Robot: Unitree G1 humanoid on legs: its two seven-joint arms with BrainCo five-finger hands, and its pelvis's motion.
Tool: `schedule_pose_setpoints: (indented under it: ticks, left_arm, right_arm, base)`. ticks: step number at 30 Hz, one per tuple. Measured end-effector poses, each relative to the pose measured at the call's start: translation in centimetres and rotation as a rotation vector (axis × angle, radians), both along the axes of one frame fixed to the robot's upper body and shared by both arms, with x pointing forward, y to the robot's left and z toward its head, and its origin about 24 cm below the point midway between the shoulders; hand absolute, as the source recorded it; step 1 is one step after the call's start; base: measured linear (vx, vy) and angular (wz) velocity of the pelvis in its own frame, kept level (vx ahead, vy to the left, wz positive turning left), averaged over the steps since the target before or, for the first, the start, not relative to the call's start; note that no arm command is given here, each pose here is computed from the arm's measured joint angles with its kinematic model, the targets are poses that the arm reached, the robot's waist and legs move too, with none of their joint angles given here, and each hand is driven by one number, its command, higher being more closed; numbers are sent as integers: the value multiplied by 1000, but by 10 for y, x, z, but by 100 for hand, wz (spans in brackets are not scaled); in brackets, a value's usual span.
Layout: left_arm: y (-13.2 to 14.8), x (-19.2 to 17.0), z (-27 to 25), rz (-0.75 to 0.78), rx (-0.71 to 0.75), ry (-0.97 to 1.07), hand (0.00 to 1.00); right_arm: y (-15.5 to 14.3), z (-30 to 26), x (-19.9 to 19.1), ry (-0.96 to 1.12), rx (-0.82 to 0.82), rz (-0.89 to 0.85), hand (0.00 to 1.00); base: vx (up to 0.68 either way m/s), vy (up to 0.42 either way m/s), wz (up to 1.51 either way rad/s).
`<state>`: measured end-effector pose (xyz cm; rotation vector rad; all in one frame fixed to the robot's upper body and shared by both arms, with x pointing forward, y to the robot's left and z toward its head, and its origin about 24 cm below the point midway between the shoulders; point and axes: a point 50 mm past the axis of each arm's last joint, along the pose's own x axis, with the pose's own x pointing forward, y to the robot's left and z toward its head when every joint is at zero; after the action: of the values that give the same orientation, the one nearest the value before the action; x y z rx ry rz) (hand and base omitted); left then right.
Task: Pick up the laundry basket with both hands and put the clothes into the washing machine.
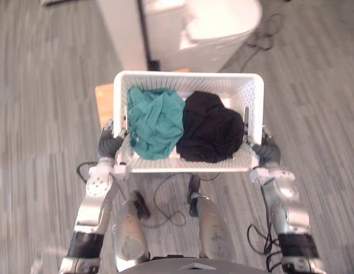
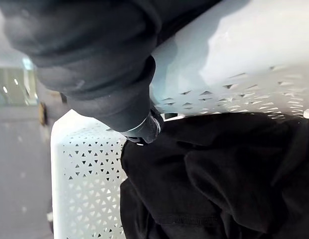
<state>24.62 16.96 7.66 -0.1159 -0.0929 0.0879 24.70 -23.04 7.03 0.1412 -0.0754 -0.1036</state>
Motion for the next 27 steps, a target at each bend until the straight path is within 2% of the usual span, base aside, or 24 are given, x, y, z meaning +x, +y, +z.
schedule_pose_setpoints:
  ticks: [7,14,27]
  left_arm:
    - [-4,-30,-28,-74,-1,96,100]
    - [0,-46,-56,-83,-28,224,100]
    - [-8,-46,-97,-114,2,406,100]
  right_arm:
    - [-2,-24,-63,93,-33,-70,100]
    - [0,-43,-84,200,-75,-113,100]
    - [-2,-73,-95,342,-75,-99,100]
  base:
    - [-50,284,-153]
    - [-90,161,-168]
    - [48,-164,-114]
